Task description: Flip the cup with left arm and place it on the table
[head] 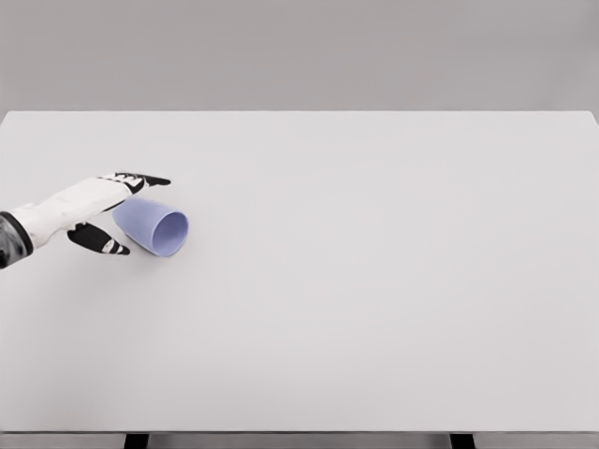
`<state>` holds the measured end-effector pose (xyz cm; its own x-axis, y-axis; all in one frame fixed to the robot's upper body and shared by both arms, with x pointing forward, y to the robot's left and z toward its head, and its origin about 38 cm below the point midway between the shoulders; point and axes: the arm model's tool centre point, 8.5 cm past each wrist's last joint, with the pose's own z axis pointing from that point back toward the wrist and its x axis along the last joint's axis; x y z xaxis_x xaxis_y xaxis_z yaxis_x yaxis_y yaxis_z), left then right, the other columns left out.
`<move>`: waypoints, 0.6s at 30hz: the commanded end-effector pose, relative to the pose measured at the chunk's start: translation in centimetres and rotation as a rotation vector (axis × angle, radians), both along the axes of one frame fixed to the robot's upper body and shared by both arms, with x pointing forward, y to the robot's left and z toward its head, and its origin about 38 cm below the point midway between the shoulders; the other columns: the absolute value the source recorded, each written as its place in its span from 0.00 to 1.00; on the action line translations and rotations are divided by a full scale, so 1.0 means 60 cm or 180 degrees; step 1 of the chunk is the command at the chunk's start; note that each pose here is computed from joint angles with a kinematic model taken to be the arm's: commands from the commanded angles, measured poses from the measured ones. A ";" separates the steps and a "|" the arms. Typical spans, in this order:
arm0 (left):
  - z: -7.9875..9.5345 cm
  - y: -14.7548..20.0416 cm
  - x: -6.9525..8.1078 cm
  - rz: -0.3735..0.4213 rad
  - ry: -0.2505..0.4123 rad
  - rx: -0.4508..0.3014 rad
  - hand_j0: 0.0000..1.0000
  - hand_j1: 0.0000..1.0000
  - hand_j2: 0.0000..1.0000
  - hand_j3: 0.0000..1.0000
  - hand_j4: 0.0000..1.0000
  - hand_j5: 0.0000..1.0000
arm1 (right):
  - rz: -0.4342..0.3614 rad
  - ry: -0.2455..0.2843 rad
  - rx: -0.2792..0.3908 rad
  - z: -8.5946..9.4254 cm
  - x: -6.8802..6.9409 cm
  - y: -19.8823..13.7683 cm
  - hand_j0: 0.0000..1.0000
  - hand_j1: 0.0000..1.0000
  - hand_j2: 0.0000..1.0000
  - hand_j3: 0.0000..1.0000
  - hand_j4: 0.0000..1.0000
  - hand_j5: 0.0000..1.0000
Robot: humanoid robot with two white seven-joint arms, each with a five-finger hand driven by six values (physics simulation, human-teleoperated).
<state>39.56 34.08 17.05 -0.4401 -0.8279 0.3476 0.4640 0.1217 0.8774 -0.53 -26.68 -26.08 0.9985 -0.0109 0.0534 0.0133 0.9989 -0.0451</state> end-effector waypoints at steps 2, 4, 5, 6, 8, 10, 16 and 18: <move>-0.013 0.002 0.001 0.0019 0.0047 0.0019 1.00 1.00 1.00 1.00 1.00 1.00 | 0.0000 0.0000 0.0000 0.000 0.000 0.000 1.00 1.00 1.00 1.00 1.00 1.00; -0.014 -0.001 0.002 0.0016 0.0040 0.0020 1.00 1.00 1.00 1.00 1.00 1.00 | 0.0000 0.0000 0.0000 0.000 0.000 0.000 1.00 1.00 1.00 1.00 1.00 1.00; -0.015 -0.001 0.003 0.0017 0.0040 0.0021 1.00 1.00 1.00 1.00 1.00 1.00 | 0.0000 0.0000 0.0000 0.000 0.000 0.000 1.00 1.00 1.00 1.00 1.00 1.00; -0.015 0.000 0.004 0.0026 0.0038 0.0025 1.00 1.00 1.00 1.00 1.00 1.00 | 0.0000 0.0000 0.0000 0.000 0.000 0.000 1.00 1.00 1.00 1.00 1.00 1.00; -0.016 -0.004 0.008 0.0020 0.0014 0.0033 1.00 1.00 1.00 1.00 1.00 1.00 | 0.0000 0.0000 0.0000 0.000 0.000 0.000 1.00 1.00 1.00 1.00 1.00 1.00; -0.019 -0.005 0.011 0.0031 0.0018 0.0022 1.00 1.00 1.00 1.00 1.00 1.00 | 0.0000 0.0000 0.0000 0.000 0.000 0.000 1.00 1.00 1.00 1.00 1.00 1.00; -0.022 -0.008 0.015 0.0044 0.0019 -0.0004 1.00 1.00 1.00 1.00 1.00 1.00 | 0.0000 0.0000 0.0000 0.000 0.000 0.000 1.00 1.00 1.00 1.00 1.00 1.00; -0.022 -0.007 0.016 0.0050 0.0021 0.0000 1.00 1.00 1.00 1.00 1.00 1.00 | 0.0000 0.0000 0.0000 0.000 0.000 0.000 1.00 1.00 1.00 1.00 1.00 1.00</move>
<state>40.47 33.63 15.78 -0.4282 -0.8340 0.3480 0.4669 0.1255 0.8754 -0.53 -26.68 -26.08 0.9985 -0.0109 0.0534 0.0133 0.9989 -0.0451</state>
